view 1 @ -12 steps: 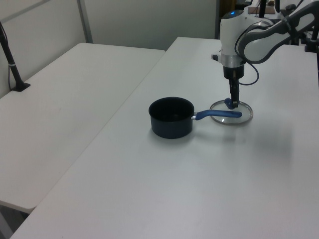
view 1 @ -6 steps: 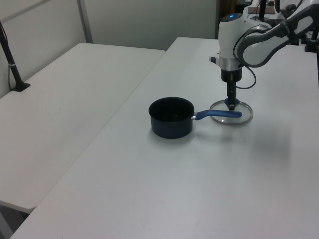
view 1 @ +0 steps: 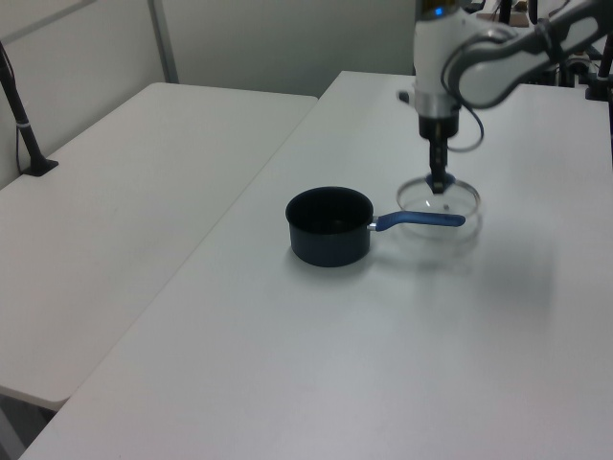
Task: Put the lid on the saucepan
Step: 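Close the gripper on the blue knob of the lid, then lift the lid and carry it over the black saucepan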
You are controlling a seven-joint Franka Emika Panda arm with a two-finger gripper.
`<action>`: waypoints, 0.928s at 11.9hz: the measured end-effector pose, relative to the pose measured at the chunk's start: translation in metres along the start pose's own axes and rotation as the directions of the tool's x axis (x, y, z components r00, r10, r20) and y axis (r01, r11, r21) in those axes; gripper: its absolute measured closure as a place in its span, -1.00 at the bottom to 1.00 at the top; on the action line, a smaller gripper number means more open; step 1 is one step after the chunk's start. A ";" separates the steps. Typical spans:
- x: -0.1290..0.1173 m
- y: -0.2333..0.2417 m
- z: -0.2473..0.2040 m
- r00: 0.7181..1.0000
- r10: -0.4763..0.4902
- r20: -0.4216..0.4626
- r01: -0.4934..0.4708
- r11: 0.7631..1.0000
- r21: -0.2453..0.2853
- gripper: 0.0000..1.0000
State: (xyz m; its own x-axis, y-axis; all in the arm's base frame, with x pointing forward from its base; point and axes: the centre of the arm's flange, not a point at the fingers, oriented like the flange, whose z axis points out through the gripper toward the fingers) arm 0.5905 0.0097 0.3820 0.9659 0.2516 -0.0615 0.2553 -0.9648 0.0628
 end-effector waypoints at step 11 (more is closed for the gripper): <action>0.130 -0.117 -0.100 0.934 0.201 -0.295 -0.181 0.979 0.092 -0.21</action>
State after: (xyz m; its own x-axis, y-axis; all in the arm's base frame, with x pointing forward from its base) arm 0.6900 0.1632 0.4661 0.9664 0.0640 0.2491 0.0709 -0.9973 -0.0188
